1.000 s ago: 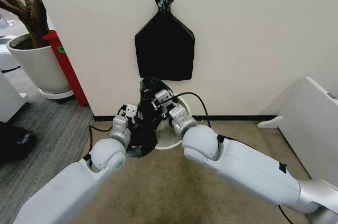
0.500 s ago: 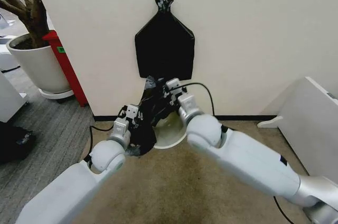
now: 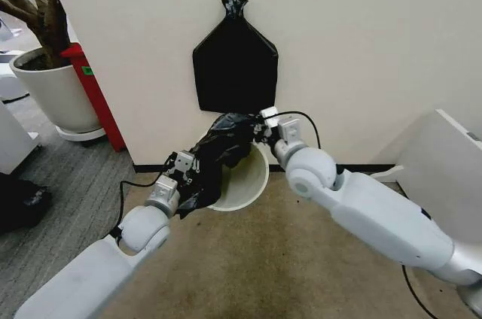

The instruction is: Place the garbage bag over the trash bin.

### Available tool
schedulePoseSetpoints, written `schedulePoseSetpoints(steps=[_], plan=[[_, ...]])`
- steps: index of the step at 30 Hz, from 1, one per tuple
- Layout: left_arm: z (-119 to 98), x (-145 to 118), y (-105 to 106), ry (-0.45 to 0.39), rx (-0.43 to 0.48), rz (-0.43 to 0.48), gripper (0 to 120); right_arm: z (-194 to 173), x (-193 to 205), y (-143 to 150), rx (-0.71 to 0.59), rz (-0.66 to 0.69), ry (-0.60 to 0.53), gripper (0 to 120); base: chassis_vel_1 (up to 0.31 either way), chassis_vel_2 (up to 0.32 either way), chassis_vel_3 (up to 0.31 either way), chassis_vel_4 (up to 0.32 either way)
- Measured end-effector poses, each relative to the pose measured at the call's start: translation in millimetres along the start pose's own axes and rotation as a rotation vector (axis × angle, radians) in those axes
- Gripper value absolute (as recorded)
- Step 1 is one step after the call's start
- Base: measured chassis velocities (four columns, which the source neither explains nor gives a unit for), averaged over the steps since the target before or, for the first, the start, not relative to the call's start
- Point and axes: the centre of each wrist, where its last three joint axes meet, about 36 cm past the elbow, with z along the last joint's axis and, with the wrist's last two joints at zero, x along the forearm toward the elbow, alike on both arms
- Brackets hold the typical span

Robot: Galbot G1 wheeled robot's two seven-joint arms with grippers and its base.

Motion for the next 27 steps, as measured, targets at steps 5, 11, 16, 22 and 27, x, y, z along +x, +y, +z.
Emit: schedulePoseSetpoints(steps=[5, 11, 16, 22, 27], plan=[[3, 5, 2, 0.0, 0.013, -0.013, 1, -3, 14, -14, -0.054, -0.005, 0.07, 0, 0.0, 0.0, 0.0, 0.0], [4, 10, 0, 0.007, 0.022, -0.009, 1, -28, 28, -21, -0.299, -0.07, 0.12, 0, 0.0, 0.0, 0.0, 0.0], [5, 11, -1, 0.014, 0.036, -0.008, 1, -56, 41, -31, -0.571, -0.113, 0.152, 6, 0.0, 0.0, 0.0, 0.0], [9, 13, -1, 0.036, 0.047, -0.007, 1, -73, 53, -45, -0.752, -0.182, 0.144, 23, 0.0, 0.0, 0.0, 0.0], [11, 11, 0, 0.042, 0.05, -0.008, 1, -72, 56, -48, -0.806, -0.214, 0.166, 40, 0.0, 0.0, 0.0, 0.0]])
